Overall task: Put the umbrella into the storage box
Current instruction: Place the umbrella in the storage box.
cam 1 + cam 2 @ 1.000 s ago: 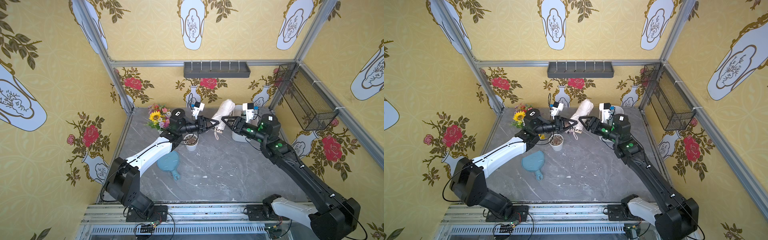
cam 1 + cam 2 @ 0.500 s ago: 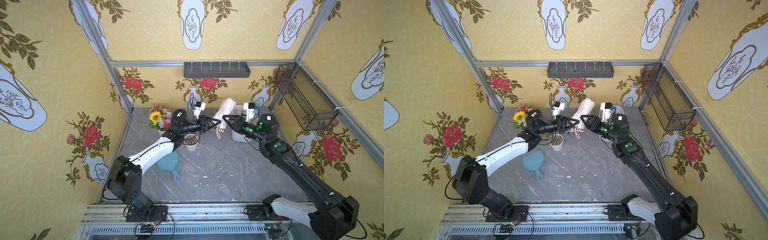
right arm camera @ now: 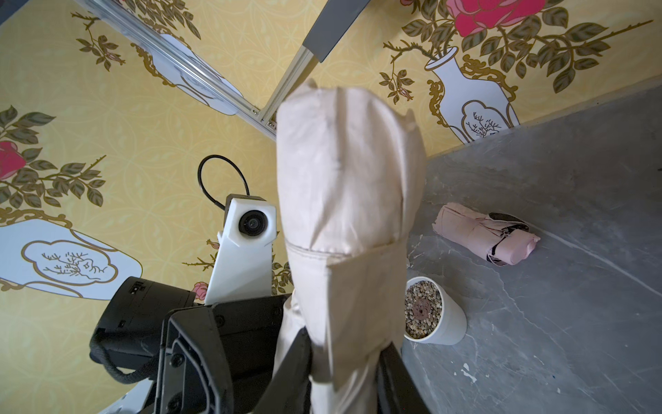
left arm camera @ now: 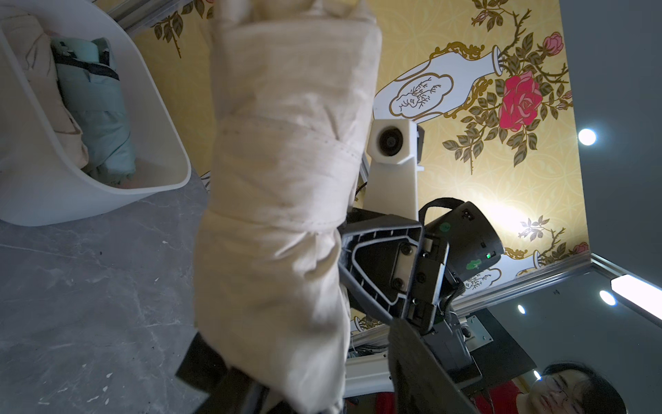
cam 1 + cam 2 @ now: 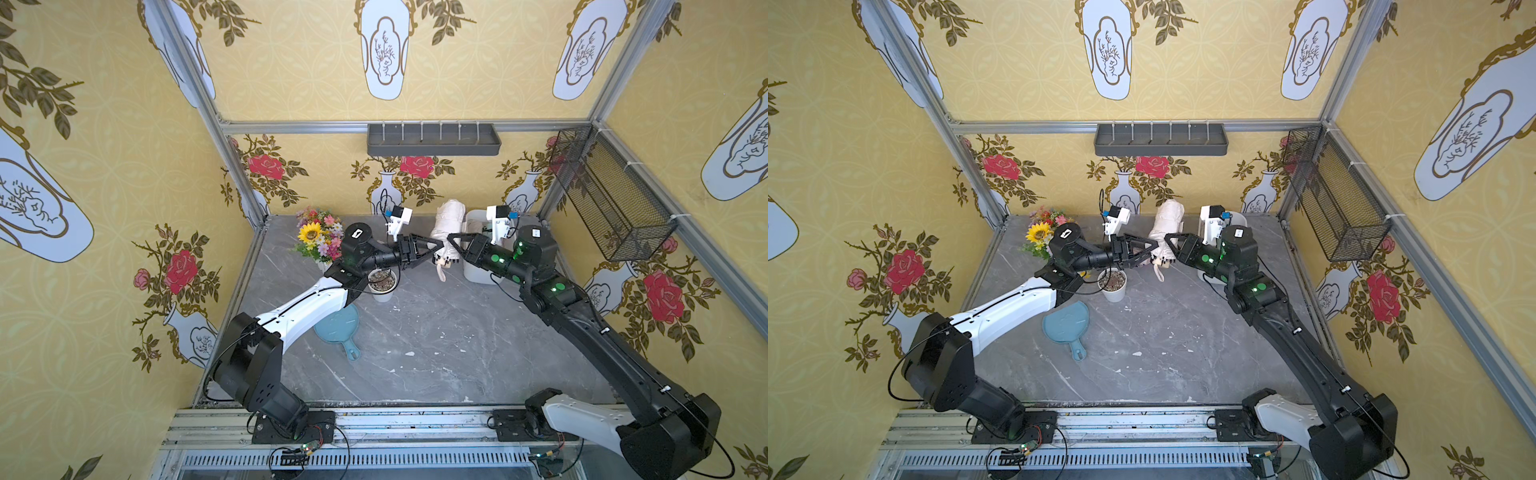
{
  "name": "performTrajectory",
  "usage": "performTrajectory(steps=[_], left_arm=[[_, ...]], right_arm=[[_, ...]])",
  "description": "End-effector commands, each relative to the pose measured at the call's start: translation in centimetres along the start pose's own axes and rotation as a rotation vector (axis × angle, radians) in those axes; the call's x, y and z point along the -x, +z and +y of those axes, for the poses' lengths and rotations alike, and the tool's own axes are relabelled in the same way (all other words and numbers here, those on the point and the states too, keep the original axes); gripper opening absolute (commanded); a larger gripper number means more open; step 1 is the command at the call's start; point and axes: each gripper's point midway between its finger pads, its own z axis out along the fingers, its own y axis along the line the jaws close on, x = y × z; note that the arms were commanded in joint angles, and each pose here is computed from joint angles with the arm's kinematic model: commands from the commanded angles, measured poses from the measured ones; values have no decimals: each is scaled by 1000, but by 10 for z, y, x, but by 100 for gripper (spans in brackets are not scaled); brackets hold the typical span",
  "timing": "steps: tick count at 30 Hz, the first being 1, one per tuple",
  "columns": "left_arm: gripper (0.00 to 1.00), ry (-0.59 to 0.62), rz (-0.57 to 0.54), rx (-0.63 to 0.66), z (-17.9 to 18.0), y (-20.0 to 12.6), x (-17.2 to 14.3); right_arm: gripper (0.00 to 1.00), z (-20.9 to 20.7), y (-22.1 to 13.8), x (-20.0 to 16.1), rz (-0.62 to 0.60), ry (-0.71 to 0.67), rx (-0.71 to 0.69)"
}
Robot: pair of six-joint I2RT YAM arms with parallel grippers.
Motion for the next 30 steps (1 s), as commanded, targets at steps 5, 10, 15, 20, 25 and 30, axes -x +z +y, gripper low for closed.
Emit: performTrajectory(steps=[5,10,15,20,25,30], left_arm=[[58,21,-13,104,19,-32,-2],[58,52,-3,241,38,-52,-5],[59,91,23,409,61,-66,-5],[59,77,0,605,93,-81,4],[60,19,-65,800,123,-99,18],[61,14,-53,896,139,-105,26]], right_arm=[[19,-9,-13,11,-31,-96,-65],[13,-30,-25,26,-53,-101,-126],[12,-65,-34,47,-51,-133,-230],[12,-103,-26,59,4,-194,-345],[11,-149,-14,72,69,-232,-485],[9,-195,4,74,141,-219,-572]])
